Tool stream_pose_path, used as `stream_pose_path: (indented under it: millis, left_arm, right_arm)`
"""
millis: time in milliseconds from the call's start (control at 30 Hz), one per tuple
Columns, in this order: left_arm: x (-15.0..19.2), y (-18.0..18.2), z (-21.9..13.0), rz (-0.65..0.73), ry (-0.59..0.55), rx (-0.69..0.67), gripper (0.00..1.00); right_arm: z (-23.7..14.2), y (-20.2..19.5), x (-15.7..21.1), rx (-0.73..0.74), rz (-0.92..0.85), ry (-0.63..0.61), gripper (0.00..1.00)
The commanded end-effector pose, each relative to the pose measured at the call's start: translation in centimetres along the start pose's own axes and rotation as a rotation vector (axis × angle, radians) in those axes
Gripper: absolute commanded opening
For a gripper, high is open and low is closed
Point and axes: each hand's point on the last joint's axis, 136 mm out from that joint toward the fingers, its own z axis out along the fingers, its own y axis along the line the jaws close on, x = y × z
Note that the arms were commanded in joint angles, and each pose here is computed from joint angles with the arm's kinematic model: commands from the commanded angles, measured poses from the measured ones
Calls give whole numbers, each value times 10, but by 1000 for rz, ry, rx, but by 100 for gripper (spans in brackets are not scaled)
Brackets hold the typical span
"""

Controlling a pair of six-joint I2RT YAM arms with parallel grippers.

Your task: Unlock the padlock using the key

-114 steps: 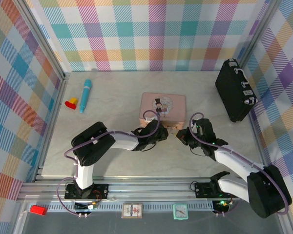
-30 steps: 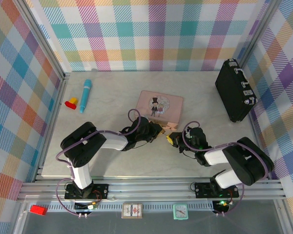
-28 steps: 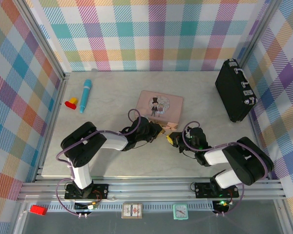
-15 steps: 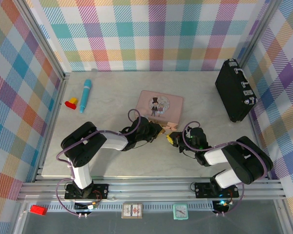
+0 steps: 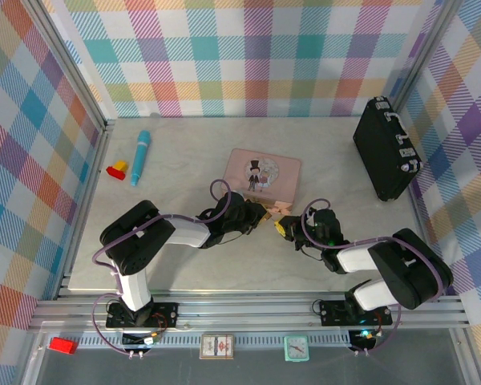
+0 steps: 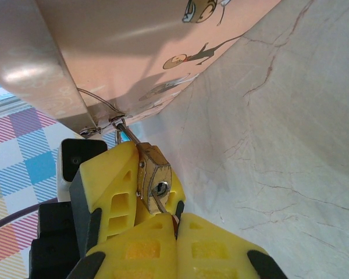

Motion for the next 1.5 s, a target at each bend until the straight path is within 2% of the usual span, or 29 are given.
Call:
stream_pose_path:
  millis: [0, 233, 633, 1467]
  left_arm:
    - [17, -34, -5, 27, 49, 123, 0]
    - [17, -38, -4, 34, 41, 130, 0]
    - [21, -34, -3, 33, 49, 121, 0]
    - [33, -57, -7, 41, 62, 204, 0]
  right_arm:
    - [0, 10, -1, -24, -22, 0, 0]
    - [-1, 0, -3, 9, -14, -13, 0]
    - [-3, 13, -4, -27, -33, -27, 0]
    - [-1, 7, -13, -29, 28, -58, 0]
